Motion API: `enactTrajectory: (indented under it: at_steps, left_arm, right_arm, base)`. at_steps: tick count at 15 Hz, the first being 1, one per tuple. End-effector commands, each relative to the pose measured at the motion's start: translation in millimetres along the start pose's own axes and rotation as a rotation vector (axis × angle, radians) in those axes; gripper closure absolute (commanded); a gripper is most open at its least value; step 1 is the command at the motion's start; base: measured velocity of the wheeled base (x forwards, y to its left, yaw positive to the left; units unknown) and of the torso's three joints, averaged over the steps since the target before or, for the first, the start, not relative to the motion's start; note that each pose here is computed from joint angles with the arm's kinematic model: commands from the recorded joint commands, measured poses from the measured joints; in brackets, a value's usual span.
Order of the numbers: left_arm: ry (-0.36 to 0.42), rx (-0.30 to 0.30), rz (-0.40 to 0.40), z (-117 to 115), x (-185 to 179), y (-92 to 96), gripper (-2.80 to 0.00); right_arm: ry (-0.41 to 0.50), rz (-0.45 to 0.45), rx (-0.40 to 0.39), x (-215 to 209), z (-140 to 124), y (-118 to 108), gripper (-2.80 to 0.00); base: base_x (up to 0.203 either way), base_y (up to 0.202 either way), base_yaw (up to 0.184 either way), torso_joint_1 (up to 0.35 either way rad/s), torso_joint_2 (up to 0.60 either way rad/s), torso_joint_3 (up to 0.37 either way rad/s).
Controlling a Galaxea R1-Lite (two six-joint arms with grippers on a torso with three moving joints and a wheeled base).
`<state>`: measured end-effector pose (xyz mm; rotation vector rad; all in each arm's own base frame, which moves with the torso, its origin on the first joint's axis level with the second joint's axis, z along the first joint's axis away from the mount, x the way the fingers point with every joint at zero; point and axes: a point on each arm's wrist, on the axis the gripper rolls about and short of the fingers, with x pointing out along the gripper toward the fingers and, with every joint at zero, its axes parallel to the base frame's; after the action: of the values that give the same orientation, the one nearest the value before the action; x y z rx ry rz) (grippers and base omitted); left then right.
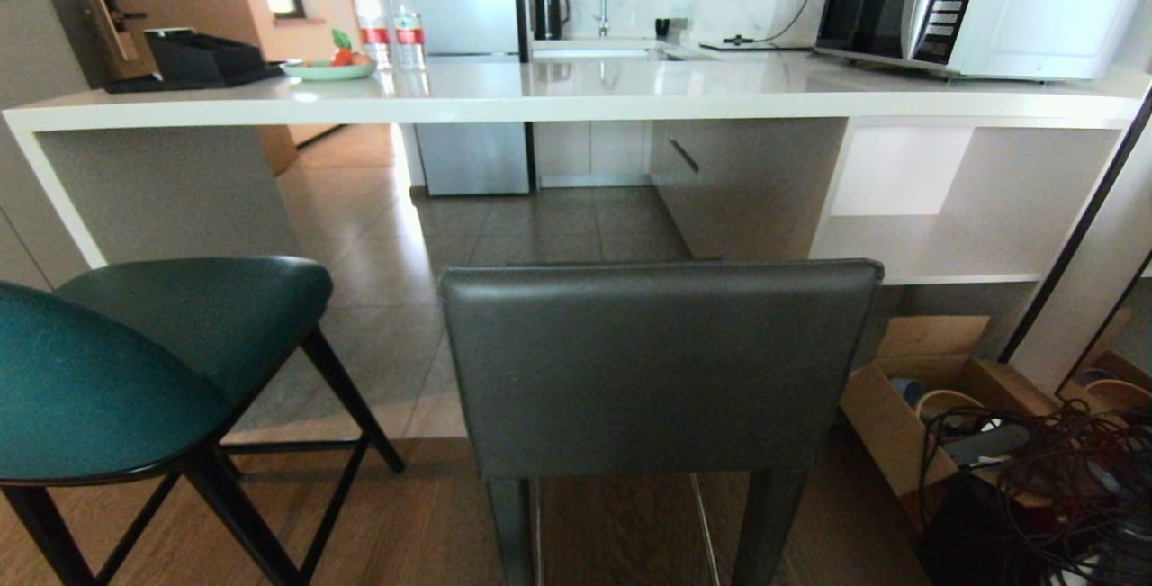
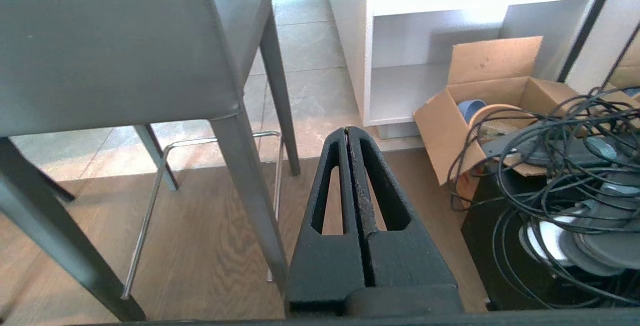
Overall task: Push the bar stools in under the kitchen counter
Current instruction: Push the gray chair back under the dining table
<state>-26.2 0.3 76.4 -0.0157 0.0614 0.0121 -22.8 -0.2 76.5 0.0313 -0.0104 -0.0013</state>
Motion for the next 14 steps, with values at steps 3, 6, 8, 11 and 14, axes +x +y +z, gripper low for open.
enactTrajectory:
  at_steps: [3,6,8,11,14]
  left_arm:
    - [-0.001,0.000,0.002,-0.1,-0.2,0.0,0.00]
    - [-0.002,0.001,0.001,-0.1,-0.2,0.0,0.00]
    - [0.000,0.001,0.001,-0.2,-0.2,0.0,0.00]
    - [-0.002,0.001,0.003,-0.1,-0.2,-0.1,0.00]
    - [-0.001,0.001,0.001,-0.2,-0.2,0.0,0.00]
  right_arm:
    - [0.006,-0.002,-0.001,0.5,-1.2,-0.1,0.00]
    - [0.006,0.000,-0.007,0.4,-1.2,-0.1,0.00]
    - [0.004,0.000,-0.007,0.3,-1.2,-0.1,0.00]
    - [0.006,0.000,-0.008,0.5,-1.2,-0.1,0.00]
    - [0.005,0.000,-0.007,0.4,-1.2,-0.1,0.00]
  base:
    - [0.000,0.000,0.000,0.000,0.00,0.000]
    - [0.000,0.000,0.000,0.000,0.00,0.000]
    - [0.000,0.000,0.000,0.000,0.00,0.000]
    - [0.000,0.000,0.000,0.000,0.00,0.000]
    - [0.000,0.000,0.000,0.000,0.00,0.000]
